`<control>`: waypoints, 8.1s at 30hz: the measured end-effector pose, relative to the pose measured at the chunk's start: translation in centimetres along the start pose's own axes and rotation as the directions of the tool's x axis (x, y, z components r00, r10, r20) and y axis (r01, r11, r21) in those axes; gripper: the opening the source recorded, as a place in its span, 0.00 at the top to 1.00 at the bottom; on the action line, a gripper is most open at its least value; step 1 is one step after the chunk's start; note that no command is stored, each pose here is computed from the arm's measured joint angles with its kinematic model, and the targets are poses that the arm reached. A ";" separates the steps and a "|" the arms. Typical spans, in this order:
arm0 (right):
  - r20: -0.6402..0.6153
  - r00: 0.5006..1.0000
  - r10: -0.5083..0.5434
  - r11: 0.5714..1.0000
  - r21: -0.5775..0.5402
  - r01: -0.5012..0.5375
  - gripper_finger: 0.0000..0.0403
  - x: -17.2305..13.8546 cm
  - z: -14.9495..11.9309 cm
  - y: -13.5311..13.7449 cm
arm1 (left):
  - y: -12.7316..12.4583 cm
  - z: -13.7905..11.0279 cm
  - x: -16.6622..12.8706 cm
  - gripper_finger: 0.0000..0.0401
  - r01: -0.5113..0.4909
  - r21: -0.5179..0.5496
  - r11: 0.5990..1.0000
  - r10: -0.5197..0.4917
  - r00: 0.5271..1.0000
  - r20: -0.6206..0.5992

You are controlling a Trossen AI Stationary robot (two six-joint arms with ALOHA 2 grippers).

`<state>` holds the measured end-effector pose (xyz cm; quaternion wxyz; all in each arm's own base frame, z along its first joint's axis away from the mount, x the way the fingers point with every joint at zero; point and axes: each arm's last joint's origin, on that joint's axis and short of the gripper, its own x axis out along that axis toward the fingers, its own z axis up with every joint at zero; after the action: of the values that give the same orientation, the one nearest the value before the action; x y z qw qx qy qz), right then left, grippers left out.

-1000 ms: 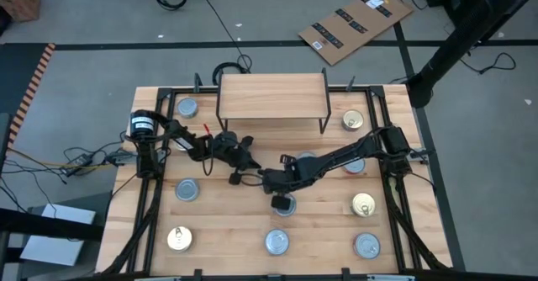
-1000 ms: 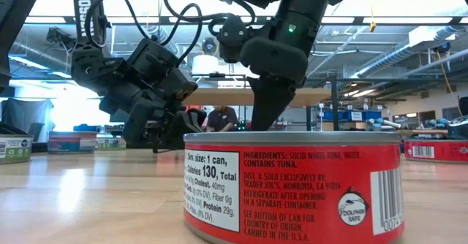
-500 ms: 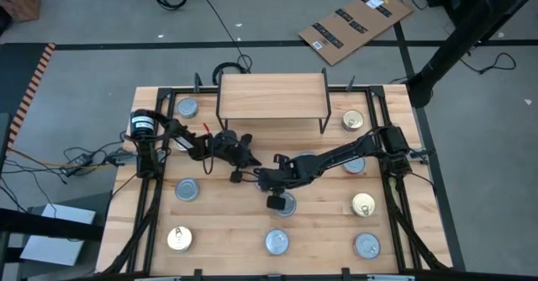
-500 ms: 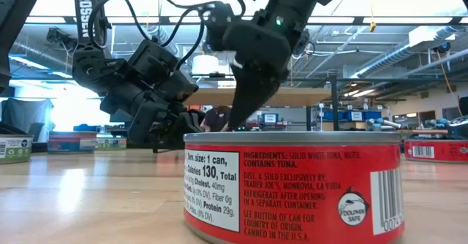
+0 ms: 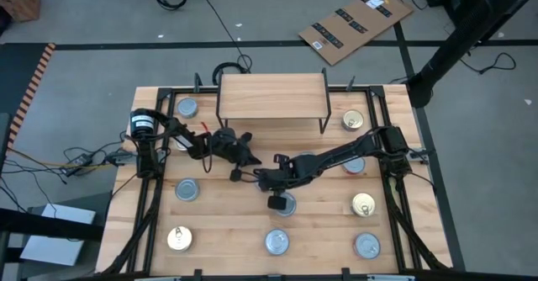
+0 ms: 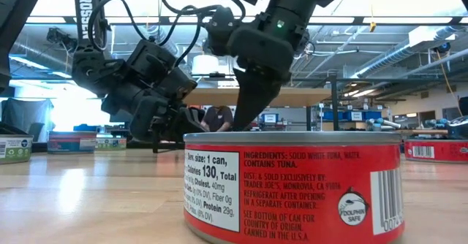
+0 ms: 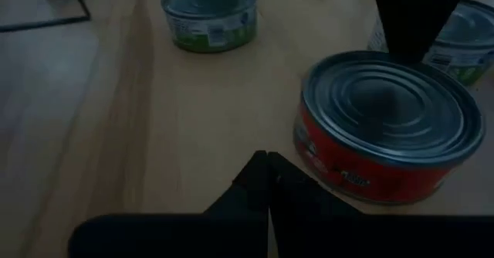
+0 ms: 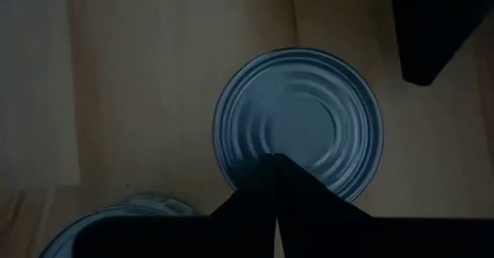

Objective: Stack canned seafood by type on shelf
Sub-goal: Put the red tuna can on the shelf

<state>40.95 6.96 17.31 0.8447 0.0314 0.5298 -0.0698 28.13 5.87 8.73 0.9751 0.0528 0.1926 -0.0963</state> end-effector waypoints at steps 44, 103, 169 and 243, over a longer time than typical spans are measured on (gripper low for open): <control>0.104 0.987 0.124 0.987 -0.119 -0.112 0.98 0.9 0.8 1.6 | 0.4 -0.3 -1.1 0.99 -0.037 -0.024 0.999 0.038 0.997 0.066; 0.011 0.978 -0.208 0.975 -0.074 0.208 0.97 0.3 0.7 -4.6 | -0.2 -1.3 -0.8 0.99 -0.035 0.025 0.999 0.036 0.998 -0.042; 0.104 0.947 -0.305 0.944 0.162 0.286 0.77 -3.2 1.1 -4.5 | -0.5 -1.3 -0.8 0.99 0.098 0.011 0.995 -0.098 0.995 -0.014; 0.291 0.871 -0.396 0.877 0.401 0.264 0.31 1.8 -0.2 -1.6 | -0.4 -1.2 -0.8 0.99 0.068 0.017 0.998 -0.068 0.998 -0.010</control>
<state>41.33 5.20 15.62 0.8837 0.0746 0.3402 -0.3126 26.85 5.79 7.87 0.9698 0.0553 0.1982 -0.1310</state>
